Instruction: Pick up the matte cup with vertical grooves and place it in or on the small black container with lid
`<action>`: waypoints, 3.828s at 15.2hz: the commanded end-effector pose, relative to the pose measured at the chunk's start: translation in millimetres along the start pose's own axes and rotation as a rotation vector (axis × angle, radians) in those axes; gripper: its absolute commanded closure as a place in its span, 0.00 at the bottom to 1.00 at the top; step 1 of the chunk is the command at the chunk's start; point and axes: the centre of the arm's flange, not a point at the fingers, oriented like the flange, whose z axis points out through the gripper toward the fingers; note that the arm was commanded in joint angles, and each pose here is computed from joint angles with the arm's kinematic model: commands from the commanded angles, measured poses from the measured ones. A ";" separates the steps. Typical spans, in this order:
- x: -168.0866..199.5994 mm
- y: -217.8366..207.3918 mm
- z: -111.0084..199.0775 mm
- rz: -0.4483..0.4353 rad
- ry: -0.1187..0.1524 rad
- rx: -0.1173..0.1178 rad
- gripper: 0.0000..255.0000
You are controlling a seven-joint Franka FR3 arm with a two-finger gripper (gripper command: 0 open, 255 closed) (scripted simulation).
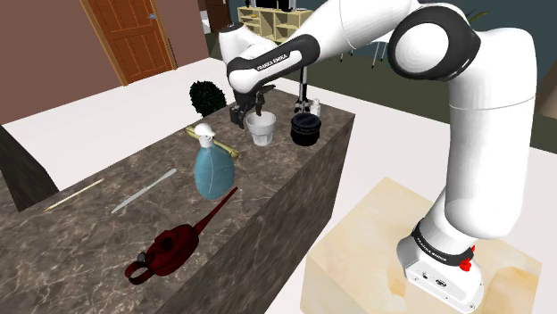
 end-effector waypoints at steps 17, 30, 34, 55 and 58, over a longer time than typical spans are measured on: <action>3.5 -1.6 40.2 0.000 0.000 -0.002 1.00; 6.6 3.3 9.1 0.000 0.001 -0.002 1.00; 8.6 6.6 -11.7 0.000 0.001 -0.002 1.00; 19.3 24.0 -120.6 0.000 0.001 -0.002 1.00; 10.9 34.5 -129.5 0.000 0.001 -0.002 1.00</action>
